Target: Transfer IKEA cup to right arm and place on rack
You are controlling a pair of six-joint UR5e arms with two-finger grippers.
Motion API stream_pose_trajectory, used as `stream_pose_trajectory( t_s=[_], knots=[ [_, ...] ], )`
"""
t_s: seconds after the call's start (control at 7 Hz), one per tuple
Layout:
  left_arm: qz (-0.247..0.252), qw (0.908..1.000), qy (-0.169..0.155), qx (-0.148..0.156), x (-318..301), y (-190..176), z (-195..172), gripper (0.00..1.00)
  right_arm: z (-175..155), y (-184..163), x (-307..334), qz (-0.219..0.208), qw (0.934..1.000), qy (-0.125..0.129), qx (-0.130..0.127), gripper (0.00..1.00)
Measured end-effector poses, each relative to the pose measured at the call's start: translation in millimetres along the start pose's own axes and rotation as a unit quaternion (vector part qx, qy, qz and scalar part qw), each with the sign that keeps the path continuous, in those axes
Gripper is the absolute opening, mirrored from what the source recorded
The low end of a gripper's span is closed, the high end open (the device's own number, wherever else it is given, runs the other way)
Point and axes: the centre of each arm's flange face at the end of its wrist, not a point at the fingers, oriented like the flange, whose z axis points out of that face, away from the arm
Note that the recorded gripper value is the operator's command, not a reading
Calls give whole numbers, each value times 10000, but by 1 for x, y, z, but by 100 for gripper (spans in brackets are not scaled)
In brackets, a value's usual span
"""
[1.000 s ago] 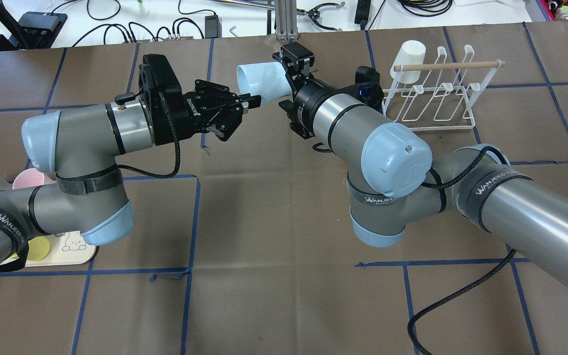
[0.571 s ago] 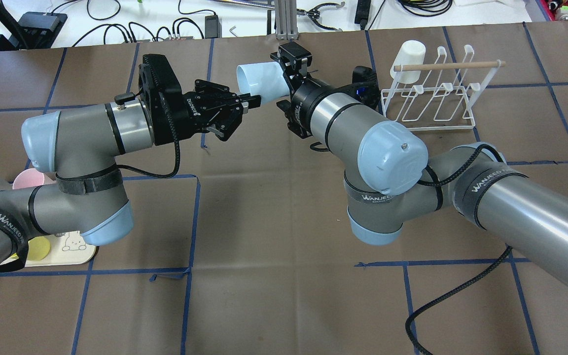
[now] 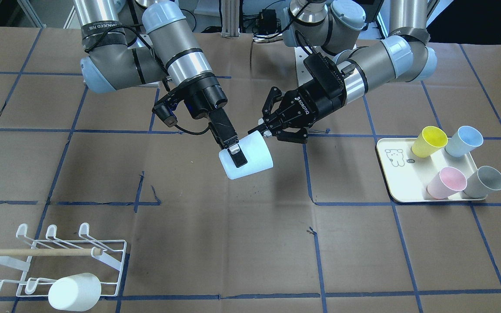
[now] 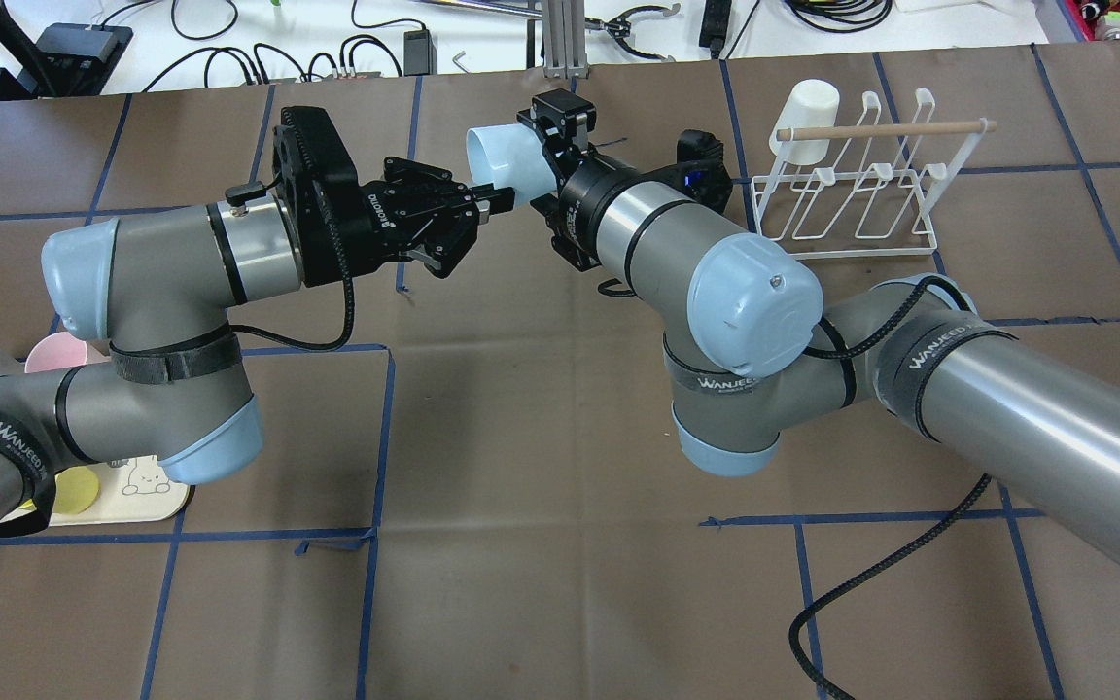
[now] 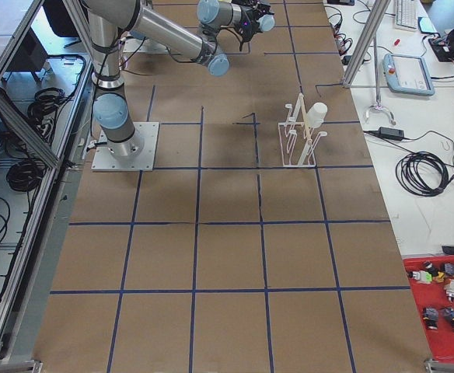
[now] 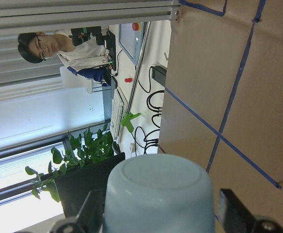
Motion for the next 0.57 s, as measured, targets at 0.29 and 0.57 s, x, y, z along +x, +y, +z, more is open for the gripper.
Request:
stream_pose_trajectory(
  t_s=[0.29,0.57],
  knots=[
    [9,10000,-7,0,0,0,0,28,0,0,0,-23,10000,-12,-18,47],
    [52,10000,-40,-6,0,-2,-1,98,-1,1,0,-37,10000,-23,-30,45]
  ],
)
